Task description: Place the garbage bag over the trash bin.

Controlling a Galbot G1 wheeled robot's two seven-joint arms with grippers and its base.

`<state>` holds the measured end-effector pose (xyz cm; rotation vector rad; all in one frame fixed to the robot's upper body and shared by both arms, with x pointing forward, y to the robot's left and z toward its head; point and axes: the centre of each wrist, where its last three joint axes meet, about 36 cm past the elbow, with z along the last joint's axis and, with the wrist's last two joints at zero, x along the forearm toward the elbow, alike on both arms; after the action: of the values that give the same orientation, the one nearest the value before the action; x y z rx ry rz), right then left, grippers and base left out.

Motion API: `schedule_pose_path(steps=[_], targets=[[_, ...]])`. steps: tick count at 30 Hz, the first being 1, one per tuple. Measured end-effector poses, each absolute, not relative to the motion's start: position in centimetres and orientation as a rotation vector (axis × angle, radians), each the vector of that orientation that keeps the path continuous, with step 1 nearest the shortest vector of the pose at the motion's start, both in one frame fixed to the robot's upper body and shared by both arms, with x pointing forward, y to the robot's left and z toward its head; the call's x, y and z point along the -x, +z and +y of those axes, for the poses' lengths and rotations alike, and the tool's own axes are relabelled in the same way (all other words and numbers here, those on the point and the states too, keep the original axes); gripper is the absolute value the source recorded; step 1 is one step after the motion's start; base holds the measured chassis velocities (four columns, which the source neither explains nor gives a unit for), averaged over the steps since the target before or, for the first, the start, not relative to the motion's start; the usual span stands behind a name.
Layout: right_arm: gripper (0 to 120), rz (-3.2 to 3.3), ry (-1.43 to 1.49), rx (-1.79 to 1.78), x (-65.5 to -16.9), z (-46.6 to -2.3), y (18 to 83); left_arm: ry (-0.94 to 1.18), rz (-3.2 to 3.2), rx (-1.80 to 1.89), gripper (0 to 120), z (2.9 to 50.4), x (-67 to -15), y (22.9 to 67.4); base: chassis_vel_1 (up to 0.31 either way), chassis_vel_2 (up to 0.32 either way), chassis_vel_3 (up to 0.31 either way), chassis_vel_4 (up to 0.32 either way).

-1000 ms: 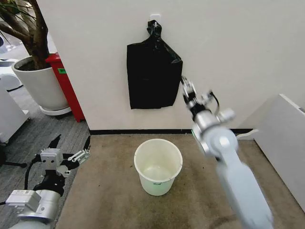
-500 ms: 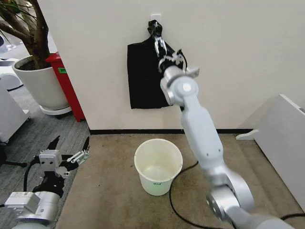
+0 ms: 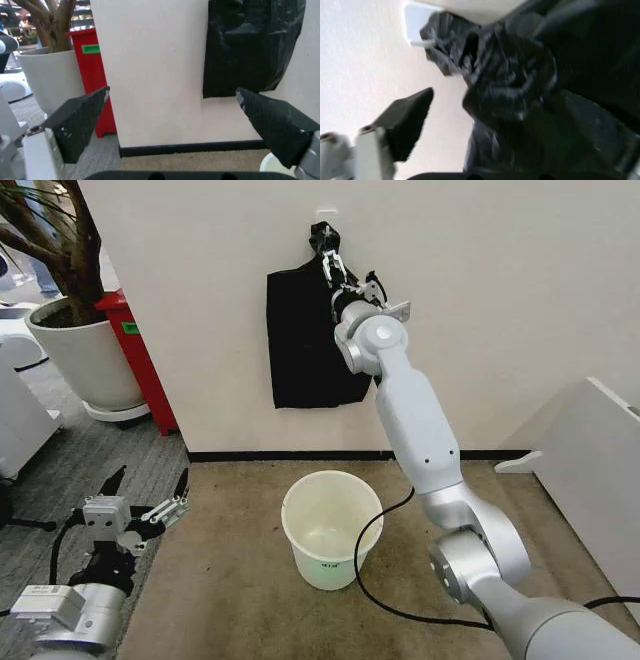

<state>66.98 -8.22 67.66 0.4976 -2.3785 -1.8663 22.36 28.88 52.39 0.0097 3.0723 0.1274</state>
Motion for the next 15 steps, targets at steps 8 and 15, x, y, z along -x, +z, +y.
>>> schedule_pose_path(steps=[8, 15], targets=[[57, -2.381, -1.869, -0.503, -67.4, -8.05, 67.94, 0.135, 3.066, -0.017, 100, 28.96, -22.52, 52.53, 0.0, 0.0, 0.0, 0.0], [32, -2.386, -1.876, -0.478, -67.25, -8.07, 68.12, 0.125, 3.056, -0.016, 100, 28.86, -22.68, 52.6, 0.0, 0.0, 0.0, 0.0]])
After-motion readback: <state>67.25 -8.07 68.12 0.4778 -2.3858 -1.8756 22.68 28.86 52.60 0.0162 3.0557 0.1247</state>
